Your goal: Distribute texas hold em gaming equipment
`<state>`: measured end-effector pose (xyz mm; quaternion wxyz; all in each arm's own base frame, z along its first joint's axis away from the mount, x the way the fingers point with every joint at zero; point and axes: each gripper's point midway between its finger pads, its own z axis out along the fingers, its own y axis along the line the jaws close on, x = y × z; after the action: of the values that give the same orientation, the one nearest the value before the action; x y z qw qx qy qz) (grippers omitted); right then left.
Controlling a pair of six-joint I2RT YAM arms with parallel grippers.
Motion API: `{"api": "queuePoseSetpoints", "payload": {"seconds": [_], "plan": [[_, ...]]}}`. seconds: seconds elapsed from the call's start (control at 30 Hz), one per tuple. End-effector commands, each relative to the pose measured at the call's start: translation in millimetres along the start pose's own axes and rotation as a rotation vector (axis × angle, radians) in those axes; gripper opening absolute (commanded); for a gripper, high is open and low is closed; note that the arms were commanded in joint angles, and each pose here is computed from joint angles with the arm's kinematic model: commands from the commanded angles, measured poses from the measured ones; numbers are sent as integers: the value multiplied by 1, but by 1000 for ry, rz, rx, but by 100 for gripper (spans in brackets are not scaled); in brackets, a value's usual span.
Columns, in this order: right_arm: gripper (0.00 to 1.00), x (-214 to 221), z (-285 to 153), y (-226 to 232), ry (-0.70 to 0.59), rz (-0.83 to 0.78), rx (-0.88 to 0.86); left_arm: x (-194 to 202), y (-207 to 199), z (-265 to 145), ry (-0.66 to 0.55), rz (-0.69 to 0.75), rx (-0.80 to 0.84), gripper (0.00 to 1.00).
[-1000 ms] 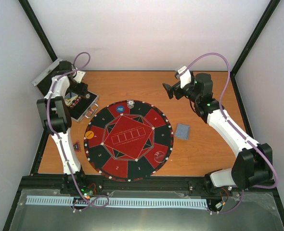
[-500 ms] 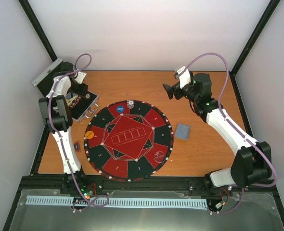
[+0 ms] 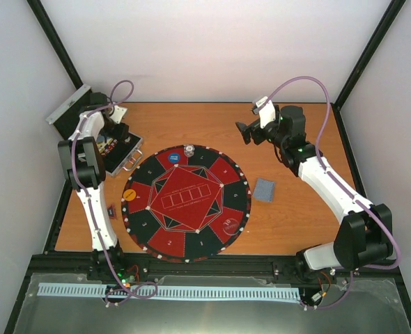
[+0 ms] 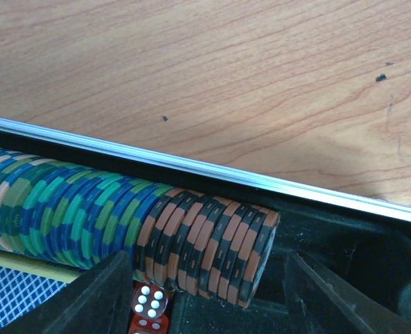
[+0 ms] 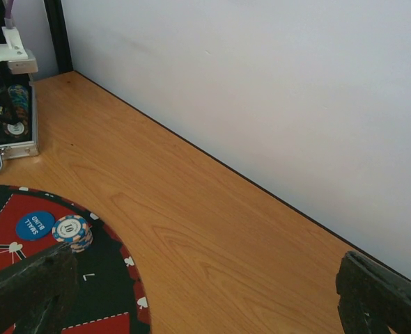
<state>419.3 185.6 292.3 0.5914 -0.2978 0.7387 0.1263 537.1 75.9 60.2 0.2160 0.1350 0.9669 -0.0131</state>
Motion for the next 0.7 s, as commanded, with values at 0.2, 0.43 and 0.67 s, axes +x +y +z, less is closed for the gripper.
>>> {"api": "queuePoseSetpoints", "payload": {"seconds": [0.2, 0.43, 0.67], "plan": [[100, -11, 0, -6, -14, -28, 23, 8, -17, 12, 8, 29, 74, 61], [100, -9, 1, -6, -9, -28, 23, 15, -32, 5, -6, 69, 97, 60], [100, -10, 2, -6, -11, -28, 20, 11, -33, 2, -29, 91, 83, 61]]}}
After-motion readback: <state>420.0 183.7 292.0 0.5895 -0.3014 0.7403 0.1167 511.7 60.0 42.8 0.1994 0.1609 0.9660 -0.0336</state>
